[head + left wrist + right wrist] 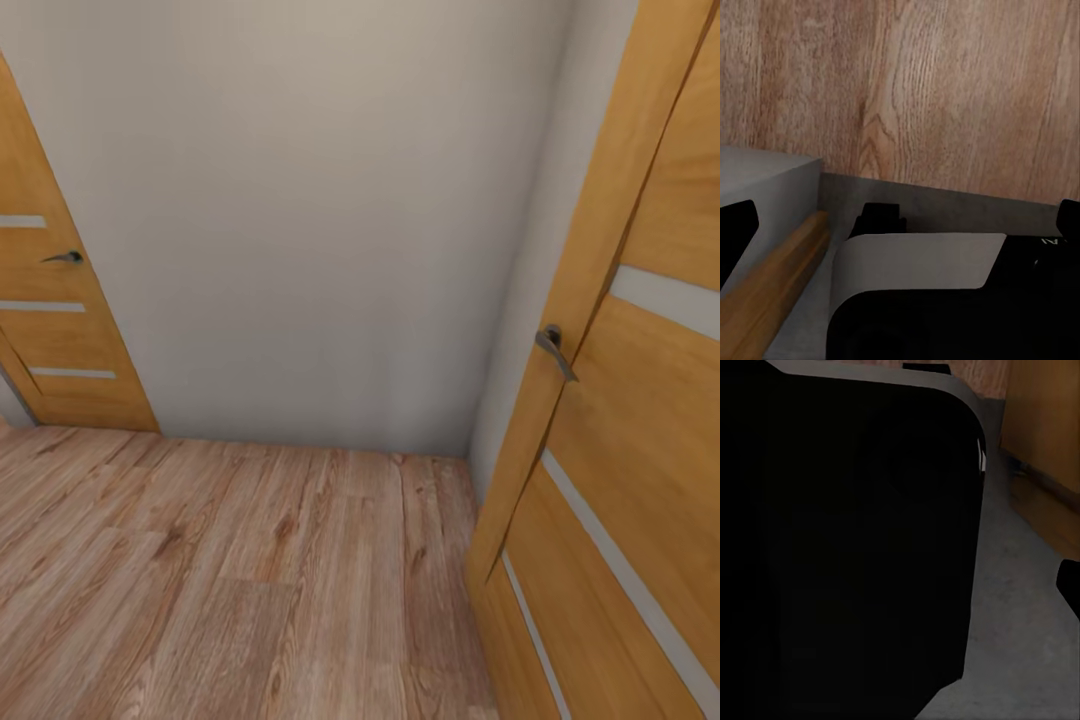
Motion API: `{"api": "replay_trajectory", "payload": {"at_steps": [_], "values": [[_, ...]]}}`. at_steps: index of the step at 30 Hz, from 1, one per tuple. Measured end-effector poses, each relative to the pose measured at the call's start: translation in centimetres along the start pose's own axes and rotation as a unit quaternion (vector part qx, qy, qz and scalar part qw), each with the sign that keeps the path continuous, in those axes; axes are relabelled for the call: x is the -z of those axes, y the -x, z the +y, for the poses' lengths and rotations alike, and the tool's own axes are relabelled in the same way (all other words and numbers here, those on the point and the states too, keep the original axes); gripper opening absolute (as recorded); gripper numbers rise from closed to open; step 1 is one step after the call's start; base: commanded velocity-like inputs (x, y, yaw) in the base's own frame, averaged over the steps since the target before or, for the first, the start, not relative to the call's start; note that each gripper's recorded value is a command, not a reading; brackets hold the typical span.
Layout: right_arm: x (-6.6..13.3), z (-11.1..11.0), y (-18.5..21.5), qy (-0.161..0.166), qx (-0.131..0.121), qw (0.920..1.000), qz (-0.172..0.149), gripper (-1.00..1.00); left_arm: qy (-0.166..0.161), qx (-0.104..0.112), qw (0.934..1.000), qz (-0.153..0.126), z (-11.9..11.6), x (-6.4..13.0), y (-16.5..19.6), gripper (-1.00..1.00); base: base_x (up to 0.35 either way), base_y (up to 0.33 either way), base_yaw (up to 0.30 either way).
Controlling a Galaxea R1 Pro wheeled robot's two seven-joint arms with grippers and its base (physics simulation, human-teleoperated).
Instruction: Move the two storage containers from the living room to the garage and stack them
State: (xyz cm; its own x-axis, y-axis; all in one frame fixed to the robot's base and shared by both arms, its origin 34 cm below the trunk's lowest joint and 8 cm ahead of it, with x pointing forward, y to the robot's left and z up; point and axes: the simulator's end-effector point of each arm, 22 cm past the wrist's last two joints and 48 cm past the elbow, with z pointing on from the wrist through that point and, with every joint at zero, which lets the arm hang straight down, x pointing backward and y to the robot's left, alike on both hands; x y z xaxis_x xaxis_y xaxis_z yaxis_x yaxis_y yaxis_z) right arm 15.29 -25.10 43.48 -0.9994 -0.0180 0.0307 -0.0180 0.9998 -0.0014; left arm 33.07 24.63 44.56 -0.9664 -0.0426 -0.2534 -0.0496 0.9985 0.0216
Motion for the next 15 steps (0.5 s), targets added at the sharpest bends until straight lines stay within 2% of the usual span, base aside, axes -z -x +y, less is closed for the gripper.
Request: {"api": "replay_trajectory", "payload": {"at_steps": [15], "values": [[0.0,0.01,0.02,0.0,0.0,1.0,0.0,1.0,0.0,0.0,1.0,-0.001,-0.02,-0.01,0.05,1.0,0.014,0.0,0.004]]}}
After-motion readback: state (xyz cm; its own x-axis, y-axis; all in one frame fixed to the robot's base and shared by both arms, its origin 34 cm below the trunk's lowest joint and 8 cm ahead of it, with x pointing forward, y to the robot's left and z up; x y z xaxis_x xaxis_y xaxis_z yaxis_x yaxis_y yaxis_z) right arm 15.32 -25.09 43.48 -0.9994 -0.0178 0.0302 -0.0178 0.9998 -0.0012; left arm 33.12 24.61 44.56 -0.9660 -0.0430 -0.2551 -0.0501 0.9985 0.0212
